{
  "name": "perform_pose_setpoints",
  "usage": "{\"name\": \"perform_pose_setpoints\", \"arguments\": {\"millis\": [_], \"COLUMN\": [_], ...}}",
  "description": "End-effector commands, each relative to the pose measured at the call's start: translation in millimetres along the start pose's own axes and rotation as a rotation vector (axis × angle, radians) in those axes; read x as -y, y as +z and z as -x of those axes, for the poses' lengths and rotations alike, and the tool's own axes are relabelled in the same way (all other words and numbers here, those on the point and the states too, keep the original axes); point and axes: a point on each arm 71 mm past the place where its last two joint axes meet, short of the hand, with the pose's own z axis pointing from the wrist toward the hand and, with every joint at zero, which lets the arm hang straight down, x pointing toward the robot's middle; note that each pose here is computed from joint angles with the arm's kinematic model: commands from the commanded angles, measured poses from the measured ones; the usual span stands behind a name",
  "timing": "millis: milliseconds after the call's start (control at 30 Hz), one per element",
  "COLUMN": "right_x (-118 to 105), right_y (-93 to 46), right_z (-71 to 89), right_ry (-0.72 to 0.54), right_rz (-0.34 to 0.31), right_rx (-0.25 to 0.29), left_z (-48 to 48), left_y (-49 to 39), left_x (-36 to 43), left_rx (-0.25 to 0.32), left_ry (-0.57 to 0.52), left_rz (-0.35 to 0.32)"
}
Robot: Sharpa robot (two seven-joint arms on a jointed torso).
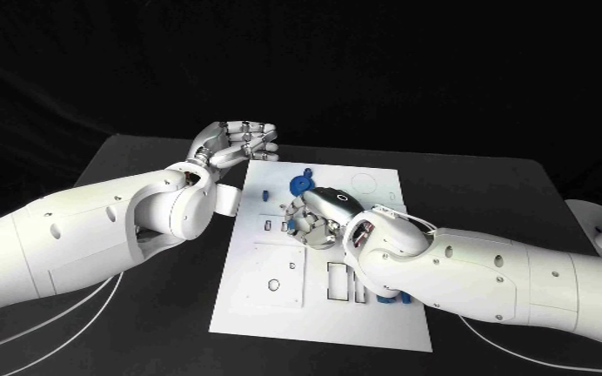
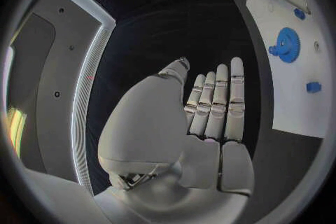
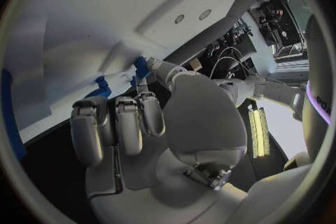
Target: Assemble the parts on the task board
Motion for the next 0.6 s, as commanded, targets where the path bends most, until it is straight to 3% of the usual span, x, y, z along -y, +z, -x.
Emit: {"name": "perform_pose_setpoints", "arguments": {"millis": [33,600], "right_x": [1.0,5.1], "right_y": [0.7,2.6], "right_z": [-2.8,-6.2], "right_ry": [-0.036,-0.048], "right_rz": [-0.005,-0.013], "right_rx": [-0.022,-0.030], "left_z": [-2.0,-1.6], "left_y": [0.1,-0.4], "left_x": [1.1,1.1], "left_rx": [-0.018,-0.018], "left_ry": [-0.012,-0.013], "left_rz": [-0.003,0.000]}}
